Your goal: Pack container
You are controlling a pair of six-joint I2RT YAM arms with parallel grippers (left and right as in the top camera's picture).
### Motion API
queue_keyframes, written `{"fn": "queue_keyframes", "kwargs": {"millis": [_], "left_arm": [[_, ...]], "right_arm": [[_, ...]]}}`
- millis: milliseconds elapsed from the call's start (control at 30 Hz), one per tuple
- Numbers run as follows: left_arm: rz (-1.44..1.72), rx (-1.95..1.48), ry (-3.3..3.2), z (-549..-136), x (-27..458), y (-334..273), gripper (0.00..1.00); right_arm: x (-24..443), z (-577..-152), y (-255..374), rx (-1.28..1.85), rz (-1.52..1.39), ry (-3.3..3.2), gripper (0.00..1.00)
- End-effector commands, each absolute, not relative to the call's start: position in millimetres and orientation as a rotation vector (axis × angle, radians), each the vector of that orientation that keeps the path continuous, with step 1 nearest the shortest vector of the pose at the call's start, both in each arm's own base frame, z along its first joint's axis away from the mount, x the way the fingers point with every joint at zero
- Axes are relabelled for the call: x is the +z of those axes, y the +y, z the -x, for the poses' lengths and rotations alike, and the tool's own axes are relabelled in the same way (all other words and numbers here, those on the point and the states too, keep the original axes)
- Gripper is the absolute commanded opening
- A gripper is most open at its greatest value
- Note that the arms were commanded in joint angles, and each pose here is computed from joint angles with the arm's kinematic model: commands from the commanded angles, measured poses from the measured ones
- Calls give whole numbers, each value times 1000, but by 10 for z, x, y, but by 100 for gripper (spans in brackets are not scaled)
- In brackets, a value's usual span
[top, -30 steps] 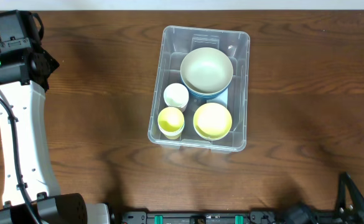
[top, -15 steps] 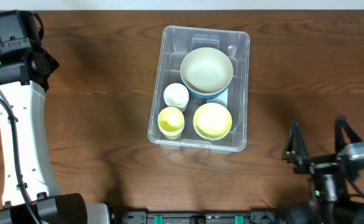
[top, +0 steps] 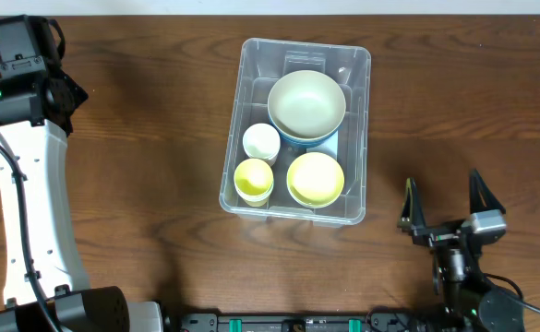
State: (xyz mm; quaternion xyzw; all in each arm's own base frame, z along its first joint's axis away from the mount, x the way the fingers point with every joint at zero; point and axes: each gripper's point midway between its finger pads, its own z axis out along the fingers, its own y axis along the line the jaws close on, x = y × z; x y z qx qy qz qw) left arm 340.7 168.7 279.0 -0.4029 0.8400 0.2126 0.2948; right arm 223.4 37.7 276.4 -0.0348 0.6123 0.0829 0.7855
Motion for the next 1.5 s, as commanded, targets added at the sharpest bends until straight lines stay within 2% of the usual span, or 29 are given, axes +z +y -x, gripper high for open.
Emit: {"fn": "queue_keyframes", "kwargs": {"millis": [0,767,1467], "left_arm": [[1088,582,2221,-3400,2802,1721,98],[1088,581,2221,-3400,2802,1720,98],[1088,582,2221,-3400,2802,1721,98]], "right_arm": [[2628,-2280,377,164,98,1317,99],[1603,-2451,250,88,103,1628,99],[1583,-2449,255,34,166,1630,99]]}}
